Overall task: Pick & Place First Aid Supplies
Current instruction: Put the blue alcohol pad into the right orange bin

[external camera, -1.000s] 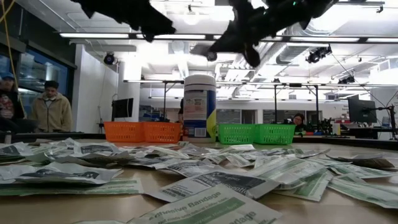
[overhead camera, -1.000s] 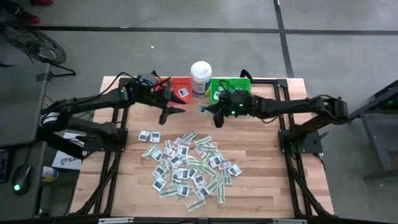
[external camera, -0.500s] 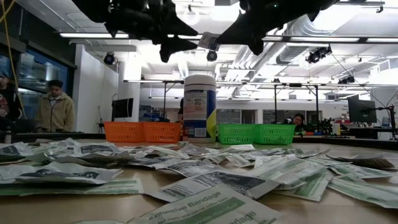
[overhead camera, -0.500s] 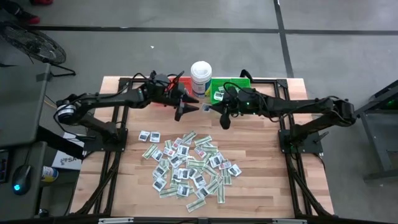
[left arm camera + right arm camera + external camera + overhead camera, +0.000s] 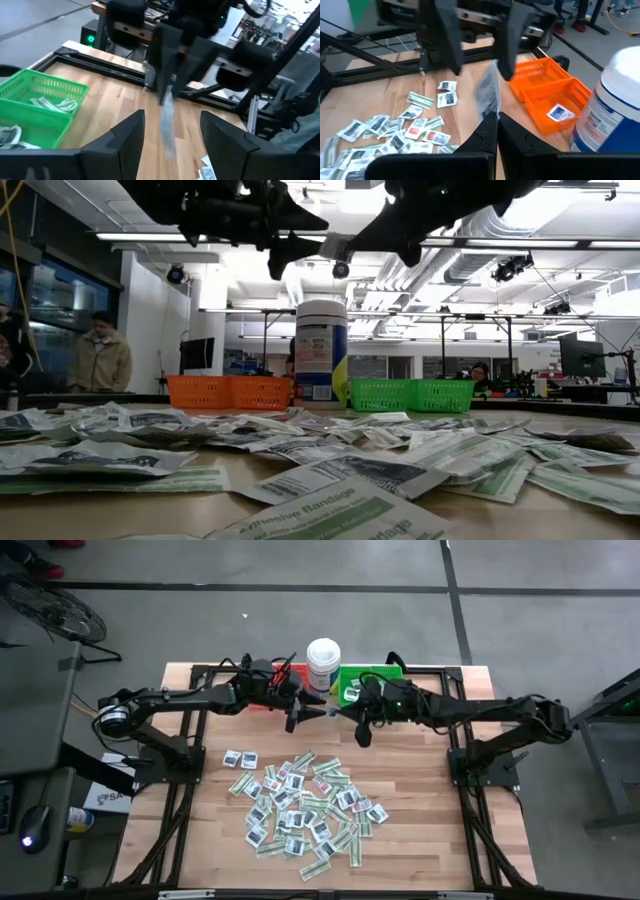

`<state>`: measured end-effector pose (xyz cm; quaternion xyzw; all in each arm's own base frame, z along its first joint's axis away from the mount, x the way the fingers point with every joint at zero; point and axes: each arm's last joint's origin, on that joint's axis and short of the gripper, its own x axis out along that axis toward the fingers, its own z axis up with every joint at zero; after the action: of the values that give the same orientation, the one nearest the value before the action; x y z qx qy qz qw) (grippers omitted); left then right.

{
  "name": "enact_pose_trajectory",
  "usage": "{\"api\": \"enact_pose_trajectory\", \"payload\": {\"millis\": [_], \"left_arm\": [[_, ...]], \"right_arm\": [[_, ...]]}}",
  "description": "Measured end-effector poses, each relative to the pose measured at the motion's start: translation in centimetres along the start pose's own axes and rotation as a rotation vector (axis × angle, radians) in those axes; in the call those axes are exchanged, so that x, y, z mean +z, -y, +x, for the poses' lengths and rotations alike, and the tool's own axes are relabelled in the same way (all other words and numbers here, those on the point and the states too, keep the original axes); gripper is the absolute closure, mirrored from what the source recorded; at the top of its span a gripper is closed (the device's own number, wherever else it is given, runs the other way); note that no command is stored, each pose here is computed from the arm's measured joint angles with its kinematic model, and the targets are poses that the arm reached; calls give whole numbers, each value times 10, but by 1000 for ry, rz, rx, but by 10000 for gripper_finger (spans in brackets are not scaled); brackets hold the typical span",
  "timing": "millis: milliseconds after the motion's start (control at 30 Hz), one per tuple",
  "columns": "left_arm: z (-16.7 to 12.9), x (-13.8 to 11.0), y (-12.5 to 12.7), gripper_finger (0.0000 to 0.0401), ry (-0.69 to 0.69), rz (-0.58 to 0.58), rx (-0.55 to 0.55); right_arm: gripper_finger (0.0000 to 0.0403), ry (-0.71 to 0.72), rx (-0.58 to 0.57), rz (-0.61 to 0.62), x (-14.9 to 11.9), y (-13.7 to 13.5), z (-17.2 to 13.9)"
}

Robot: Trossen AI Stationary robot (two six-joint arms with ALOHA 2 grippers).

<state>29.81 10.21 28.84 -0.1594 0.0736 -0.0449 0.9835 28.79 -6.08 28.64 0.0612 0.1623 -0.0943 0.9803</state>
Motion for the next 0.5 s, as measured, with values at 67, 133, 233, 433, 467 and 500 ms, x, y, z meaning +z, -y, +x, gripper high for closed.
{"api": "enact_pose_trajectory", "payload": {"millis": [67, 133, 233, 433, 467, 500], "left_arm": [[0, 0, 1, 211, -4, 1, -19], [0, 0, 1, 211, -7, 1, -32], [0, 0, 1, 211, -6, -8, -16], [0, -1, -1, 211, -6, -16, 40], [0, -2, -1, 211, -8, -17, 41], [0, -2, -1, 211, -9, -17, 42]], "right_arm": [[403, -10, 0, -4, -1, 2, 0], [403, -17, 7, -8, -1, 4, 0], [403, -16, 27, -7, -1, 4, 0], [403, 25, 62, -14, 3, 3, 0], [403, 36, 63, -17, 4, 3, 0], [403, 49, 64, -19, 5, 3, 0]]}}
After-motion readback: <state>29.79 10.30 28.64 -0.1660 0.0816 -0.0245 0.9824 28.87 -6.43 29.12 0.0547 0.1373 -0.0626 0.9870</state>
